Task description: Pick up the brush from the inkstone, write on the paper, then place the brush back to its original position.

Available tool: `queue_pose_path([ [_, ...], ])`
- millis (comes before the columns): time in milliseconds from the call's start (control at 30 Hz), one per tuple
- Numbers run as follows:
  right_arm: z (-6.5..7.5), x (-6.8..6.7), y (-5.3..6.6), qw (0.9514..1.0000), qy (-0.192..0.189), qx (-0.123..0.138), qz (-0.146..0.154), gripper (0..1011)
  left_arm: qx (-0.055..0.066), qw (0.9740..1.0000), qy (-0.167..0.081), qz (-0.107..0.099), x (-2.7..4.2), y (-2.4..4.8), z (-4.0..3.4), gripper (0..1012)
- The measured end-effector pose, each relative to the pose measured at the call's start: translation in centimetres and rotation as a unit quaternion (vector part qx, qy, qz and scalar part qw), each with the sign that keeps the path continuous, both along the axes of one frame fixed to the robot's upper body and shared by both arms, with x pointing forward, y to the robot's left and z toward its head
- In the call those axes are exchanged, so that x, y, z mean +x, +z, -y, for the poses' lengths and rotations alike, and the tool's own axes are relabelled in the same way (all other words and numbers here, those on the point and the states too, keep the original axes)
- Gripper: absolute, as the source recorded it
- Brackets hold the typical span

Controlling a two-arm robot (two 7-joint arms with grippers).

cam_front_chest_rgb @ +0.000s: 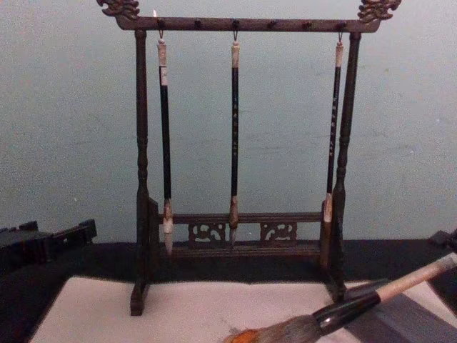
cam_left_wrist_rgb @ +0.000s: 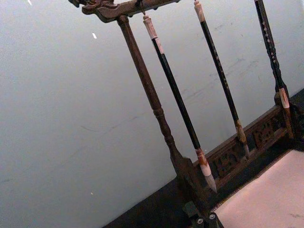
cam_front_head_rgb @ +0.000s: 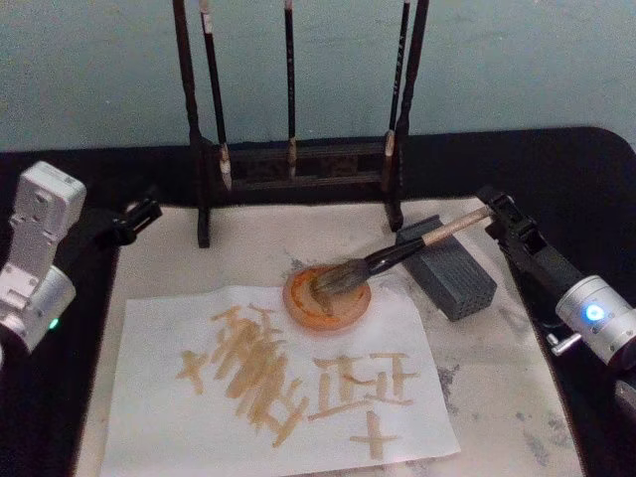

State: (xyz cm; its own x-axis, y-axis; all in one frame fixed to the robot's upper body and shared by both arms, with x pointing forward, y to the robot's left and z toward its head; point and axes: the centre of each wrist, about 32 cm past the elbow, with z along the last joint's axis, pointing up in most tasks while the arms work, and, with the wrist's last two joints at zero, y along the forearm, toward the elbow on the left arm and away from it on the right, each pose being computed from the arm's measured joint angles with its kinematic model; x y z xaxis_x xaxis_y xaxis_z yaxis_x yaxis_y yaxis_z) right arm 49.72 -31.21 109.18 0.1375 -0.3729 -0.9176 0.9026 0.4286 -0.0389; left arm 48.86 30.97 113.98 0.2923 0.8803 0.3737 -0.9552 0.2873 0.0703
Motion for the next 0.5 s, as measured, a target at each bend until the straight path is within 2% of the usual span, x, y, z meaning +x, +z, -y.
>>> queue_pose_path([
  [500, -0.18, 0.19, 0.15, 1.0000, 0.004, -0.007, 0.004, 984, 0.000, 1.0000, 0.000, 0.000, 0.00, 0.00, 0.00, 1002],
])
